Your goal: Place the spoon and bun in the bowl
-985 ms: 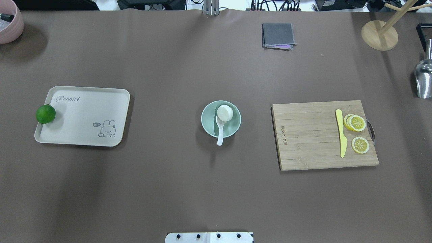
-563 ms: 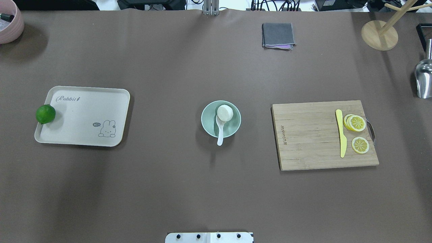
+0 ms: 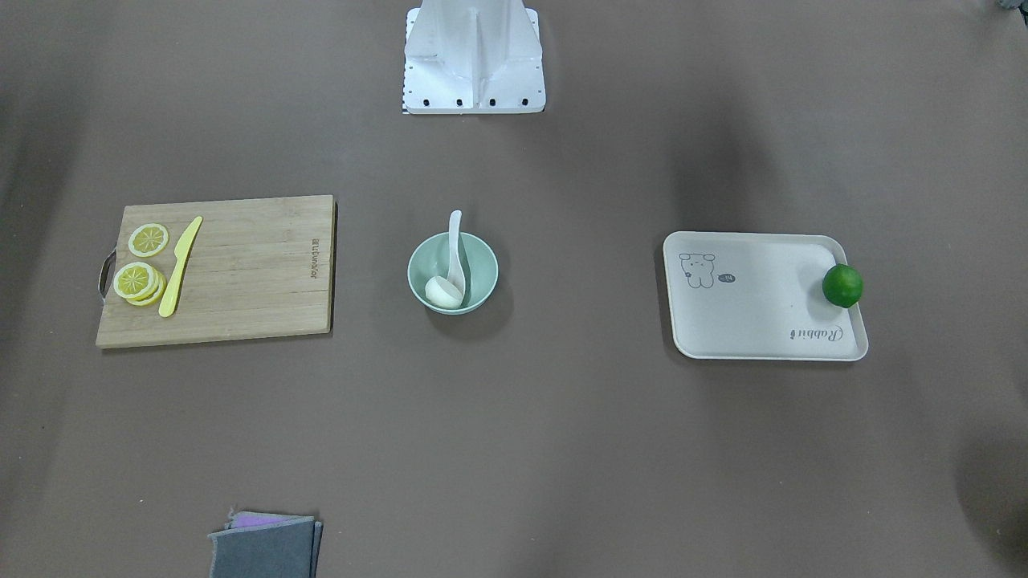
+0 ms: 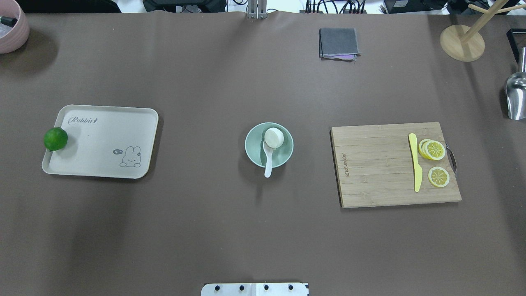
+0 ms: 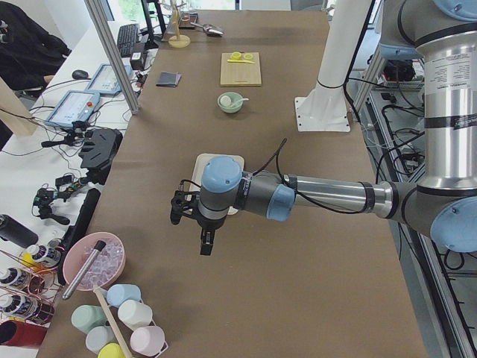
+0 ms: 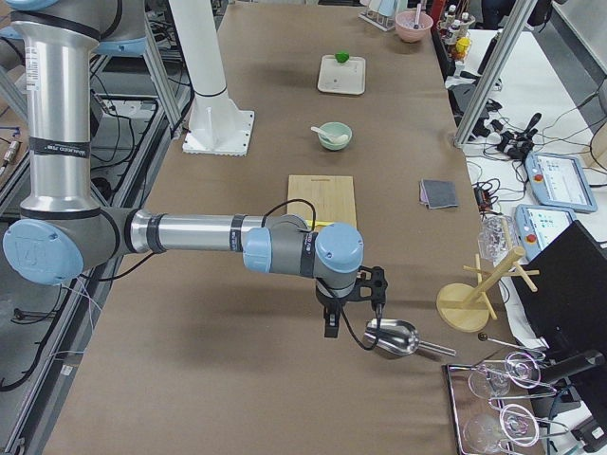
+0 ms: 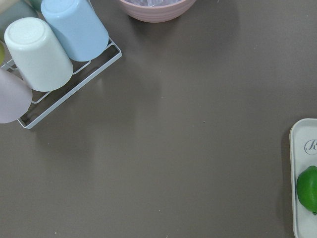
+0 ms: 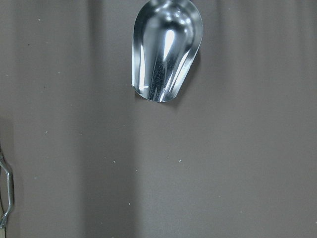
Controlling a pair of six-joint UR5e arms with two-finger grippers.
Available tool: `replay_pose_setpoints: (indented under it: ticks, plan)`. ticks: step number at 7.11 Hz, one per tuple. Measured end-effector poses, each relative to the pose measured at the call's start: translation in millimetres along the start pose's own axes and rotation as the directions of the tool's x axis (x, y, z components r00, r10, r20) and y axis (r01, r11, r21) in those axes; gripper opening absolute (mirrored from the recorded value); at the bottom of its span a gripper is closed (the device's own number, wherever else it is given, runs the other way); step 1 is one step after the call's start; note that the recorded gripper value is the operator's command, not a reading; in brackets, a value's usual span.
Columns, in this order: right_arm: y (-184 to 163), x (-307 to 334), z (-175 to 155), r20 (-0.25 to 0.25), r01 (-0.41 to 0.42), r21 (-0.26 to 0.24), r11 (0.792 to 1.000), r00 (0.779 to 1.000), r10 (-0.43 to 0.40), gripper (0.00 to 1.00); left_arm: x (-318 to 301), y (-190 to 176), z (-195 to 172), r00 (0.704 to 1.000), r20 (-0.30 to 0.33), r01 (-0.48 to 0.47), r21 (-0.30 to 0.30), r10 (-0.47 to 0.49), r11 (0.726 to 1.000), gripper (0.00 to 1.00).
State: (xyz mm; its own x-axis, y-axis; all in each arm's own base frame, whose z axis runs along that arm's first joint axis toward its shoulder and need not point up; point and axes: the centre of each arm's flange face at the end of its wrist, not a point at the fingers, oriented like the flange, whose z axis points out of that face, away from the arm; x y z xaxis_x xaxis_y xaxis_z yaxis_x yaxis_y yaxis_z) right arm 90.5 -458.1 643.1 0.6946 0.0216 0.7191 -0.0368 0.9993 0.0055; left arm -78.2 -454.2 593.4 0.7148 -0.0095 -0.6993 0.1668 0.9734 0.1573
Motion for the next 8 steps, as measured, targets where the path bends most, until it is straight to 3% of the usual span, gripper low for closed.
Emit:
replay_pose_setpoints:
  ticks: [8]
  plan:
    - [0.8, -0.2, 0.6, 0.007, 0.003, -0.001, 1.000, 1.000, -0.003, 1.00, 1.2, -0.8, 0.0, 1.000, -0.005, -0.001, -0.001, 0.001, 1.000, 0.98]
